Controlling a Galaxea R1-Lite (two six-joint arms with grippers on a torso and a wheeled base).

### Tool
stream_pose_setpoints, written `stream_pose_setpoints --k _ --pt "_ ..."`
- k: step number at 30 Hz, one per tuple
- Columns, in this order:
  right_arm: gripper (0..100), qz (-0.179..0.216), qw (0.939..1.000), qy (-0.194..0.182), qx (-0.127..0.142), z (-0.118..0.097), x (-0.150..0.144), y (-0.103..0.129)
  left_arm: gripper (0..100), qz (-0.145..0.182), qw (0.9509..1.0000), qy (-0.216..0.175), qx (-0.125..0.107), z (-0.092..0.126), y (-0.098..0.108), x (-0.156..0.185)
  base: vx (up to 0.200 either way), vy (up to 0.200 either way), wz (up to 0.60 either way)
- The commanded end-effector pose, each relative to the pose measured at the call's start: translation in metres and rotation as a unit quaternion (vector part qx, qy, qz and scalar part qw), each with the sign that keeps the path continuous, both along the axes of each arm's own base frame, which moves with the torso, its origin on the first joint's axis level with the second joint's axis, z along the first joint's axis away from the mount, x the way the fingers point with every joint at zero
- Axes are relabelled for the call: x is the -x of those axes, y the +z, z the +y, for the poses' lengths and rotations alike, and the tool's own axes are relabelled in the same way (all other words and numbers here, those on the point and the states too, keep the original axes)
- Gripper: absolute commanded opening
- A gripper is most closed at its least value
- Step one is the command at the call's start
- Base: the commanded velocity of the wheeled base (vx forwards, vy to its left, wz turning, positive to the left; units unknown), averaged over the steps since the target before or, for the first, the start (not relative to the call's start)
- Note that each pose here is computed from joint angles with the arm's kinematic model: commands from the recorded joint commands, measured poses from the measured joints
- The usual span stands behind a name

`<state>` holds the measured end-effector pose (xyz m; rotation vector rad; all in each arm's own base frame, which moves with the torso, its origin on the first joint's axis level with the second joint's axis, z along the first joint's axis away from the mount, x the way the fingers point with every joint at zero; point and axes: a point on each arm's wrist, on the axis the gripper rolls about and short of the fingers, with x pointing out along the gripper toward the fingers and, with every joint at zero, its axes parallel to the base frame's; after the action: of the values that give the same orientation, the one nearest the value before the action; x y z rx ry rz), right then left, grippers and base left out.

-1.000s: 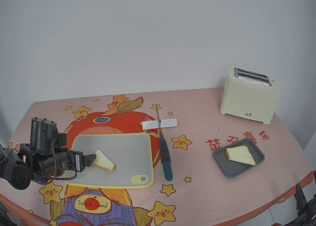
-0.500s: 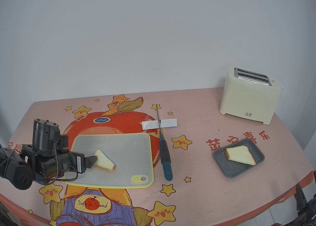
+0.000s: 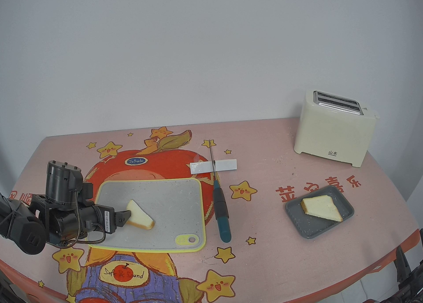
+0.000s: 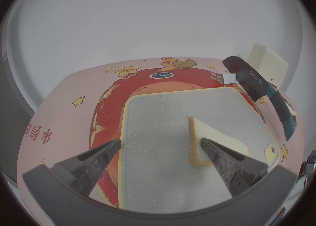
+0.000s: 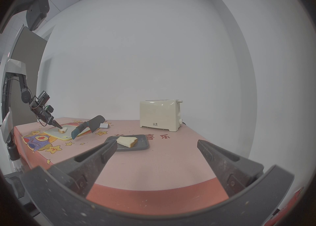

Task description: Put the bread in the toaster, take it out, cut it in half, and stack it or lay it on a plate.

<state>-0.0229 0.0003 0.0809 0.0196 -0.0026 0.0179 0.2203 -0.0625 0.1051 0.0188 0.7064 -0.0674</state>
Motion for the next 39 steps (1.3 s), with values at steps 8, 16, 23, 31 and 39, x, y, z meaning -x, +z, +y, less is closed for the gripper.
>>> stream_pose_setpoints --k 8,16,23,31,39 --pt "100 0.001 1.0000 0.000 0.000 0.0000 -0.0001 -0.0052 100 0.002 1.0000 0.000 -0.001 0.0000 -0.0007 0.0002 0.000 0.000 0.00" --pt "100 0.001 1.0000 0.000 0.000 0.0000 -0.0001 -0.0052 0 0.005 1.0000 0.000 -0.002 0.0005 -0.0020 0.0018 0.000 0.000 0.00" --pt "100 0.001 1.0000 0.000 0.000 0.0000 -0.0001 -0.0052 0 0.004 1.0000 0.000 -0.002 0.0004 -0.0017 0.0015 0.000 0.000 0.00" --pt "100 0.001 1.0000 0.000 0.000 0.0000 -0.0001 -0.0052 0 0.004 1.0000 0.000 -0.002 0.0004 -0.0017 0.0015 0.000 0.000 0.00" --pt "100 0.001 1.0000 0.000 0.000 0.0000 -0.0001 -0.0052 0 0.000 1.0000 0.000 0.000 0.0004 -0.0002 0.0016 0.000 0.000 0.00"
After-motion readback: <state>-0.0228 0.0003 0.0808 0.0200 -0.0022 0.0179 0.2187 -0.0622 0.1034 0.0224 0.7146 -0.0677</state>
